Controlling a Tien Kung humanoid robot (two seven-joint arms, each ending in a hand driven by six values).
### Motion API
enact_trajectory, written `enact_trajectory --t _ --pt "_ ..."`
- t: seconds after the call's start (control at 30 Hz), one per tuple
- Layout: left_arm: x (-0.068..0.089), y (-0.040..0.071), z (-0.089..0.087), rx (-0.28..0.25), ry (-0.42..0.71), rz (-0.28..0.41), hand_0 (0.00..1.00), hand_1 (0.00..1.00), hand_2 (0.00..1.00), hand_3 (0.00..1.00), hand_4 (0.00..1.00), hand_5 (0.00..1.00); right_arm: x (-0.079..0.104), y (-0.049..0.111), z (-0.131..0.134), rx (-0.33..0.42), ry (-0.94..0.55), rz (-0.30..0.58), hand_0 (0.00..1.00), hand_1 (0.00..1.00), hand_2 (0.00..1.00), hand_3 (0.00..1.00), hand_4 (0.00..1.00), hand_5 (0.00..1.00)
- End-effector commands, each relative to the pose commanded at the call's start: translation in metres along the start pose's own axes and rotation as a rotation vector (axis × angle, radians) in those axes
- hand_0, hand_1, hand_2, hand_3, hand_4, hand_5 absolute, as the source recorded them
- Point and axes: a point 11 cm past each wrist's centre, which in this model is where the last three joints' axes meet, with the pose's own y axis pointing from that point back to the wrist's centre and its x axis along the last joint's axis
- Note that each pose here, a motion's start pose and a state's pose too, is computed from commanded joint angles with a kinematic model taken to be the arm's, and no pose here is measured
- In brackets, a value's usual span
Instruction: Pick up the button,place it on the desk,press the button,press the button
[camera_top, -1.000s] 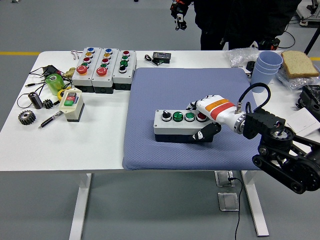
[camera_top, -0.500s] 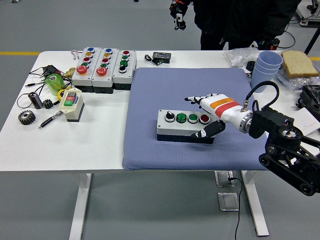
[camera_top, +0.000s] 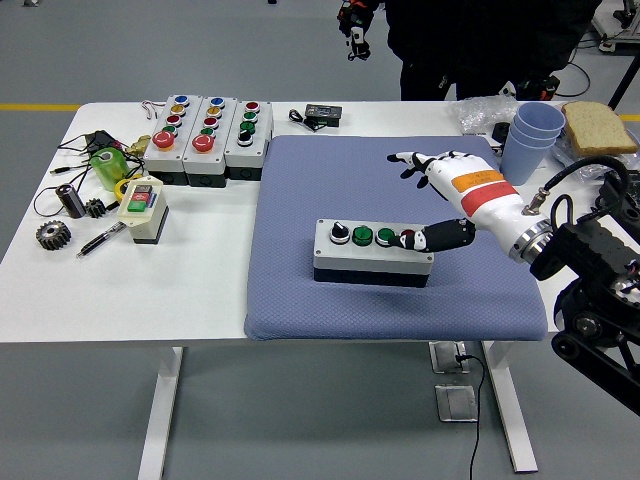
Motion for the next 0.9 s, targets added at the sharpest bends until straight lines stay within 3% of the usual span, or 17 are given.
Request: enact_trajectory --t 0.03,0.07,0.33,0.9 --pt "0.0 0.0 0.0 0.001 -0.003 0.0 0.624 0.659 0.678 0.598 0.34 0.641 -0.005 0.0 0.001 -0.009 0.007 -0.023 0.165 0.002 0.234 0.699 0.998 0.435" --pt "-0.001 0.0 -0.001 0.001 -0.006 -0.001 0.623 0.659 0.678 0.597 0.338 0.643 -0.011 0.0 0.003 -0.024 0.015 -0.056 0.106 0.002 0.168 0.645 0.998 0.522" --pt "-0.001 0.0 -0.002 0.003 -0.007 -0.002 0.623 0.659 0.678 0.596 0.334 0.641 -0.029 0.0 0.016 -0.079 0.053 -0.159 0.101 0.002 0.165 0.655 0.998 0.543" --pt "-0.002 0.0 -0.004 0.008 -0.015 -0.003 0.622 0.658 0.678 0.595 0.335 0.639 -0.041 0.0 0.025 -0.108 0.06 -0.201 0.099 0.002 0.16 0.656 0.998 0.529"
